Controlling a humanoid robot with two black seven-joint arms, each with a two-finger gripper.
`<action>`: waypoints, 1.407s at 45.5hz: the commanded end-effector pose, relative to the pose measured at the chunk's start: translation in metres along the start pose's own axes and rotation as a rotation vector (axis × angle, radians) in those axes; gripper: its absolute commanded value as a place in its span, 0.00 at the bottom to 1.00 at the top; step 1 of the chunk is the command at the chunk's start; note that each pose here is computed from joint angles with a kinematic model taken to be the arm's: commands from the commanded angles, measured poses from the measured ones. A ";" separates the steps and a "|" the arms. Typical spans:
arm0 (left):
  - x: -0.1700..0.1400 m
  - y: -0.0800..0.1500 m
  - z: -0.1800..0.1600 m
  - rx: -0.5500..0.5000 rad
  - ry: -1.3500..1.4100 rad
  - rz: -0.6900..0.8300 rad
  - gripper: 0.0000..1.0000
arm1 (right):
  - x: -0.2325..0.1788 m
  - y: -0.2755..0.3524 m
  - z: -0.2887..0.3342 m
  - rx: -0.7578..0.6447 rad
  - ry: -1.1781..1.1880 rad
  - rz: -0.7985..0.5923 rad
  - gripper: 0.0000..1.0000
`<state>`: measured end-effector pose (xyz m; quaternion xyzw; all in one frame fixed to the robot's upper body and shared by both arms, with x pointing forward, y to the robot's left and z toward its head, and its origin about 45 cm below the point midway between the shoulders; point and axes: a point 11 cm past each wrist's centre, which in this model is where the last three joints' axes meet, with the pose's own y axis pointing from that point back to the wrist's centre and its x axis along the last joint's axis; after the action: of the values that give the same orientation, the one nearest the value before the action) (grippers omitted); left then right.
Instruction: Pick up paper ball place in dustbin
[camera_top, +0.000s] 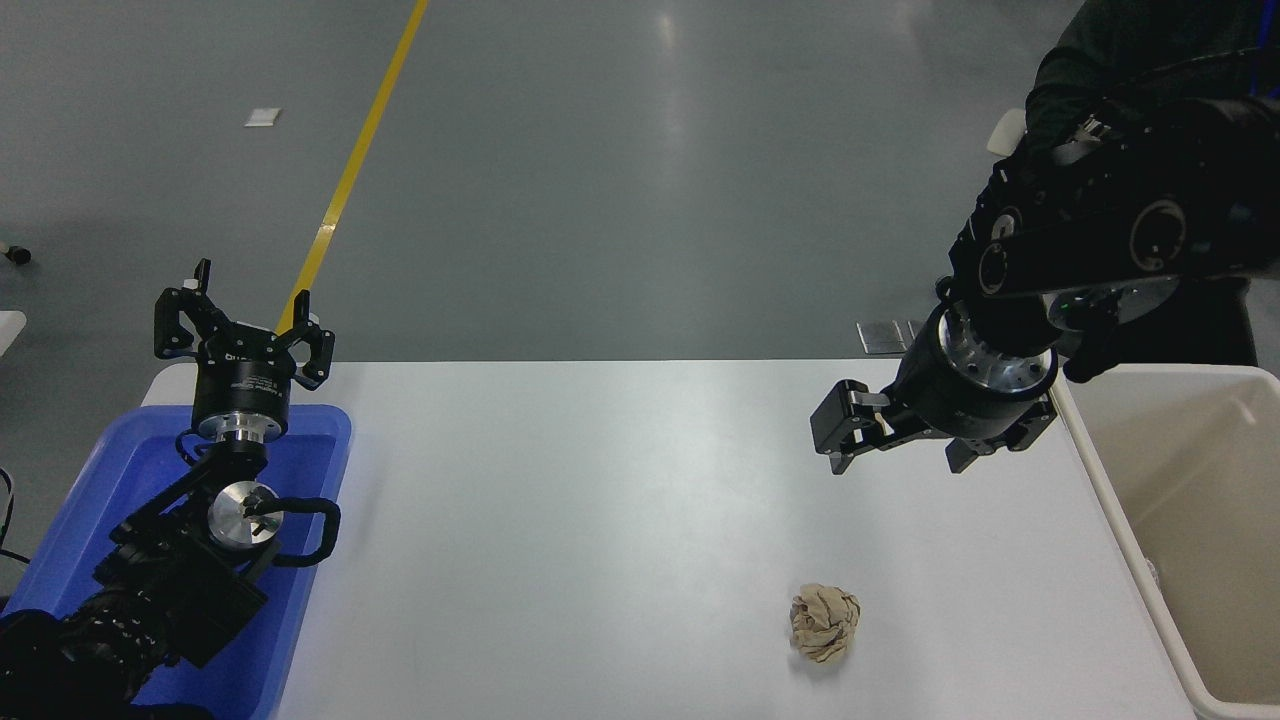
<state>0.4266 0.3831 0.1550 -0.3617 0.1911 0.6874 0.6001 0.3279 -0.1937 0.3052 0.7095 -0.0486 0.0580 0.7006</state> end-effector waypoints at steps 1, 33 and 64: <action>0.000 0.000 0.000 0.000 0.000 0.000 0.99 | -0.011 -0.032 -0.010 0.036 -0.005 0.004 1.00; 0.000 -0.001 0.001 -0.002 0.000 -0.002 0.99 | -0.059 -0.145 -0.015 0.082 -0.113 0.146 1.00; 0.000 -0.001 0.001 -0.002 0.000 -0.002 0.99 | -0.088 -0.193 -0.002 0.070 -0.190 0.121 1.00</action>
<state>0.4269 0.3837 0.1559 -0.3623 0.1902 0.6870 0.6006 0.2772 -0.1853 0.1201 0.7335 -0.1470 0.0461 0.6620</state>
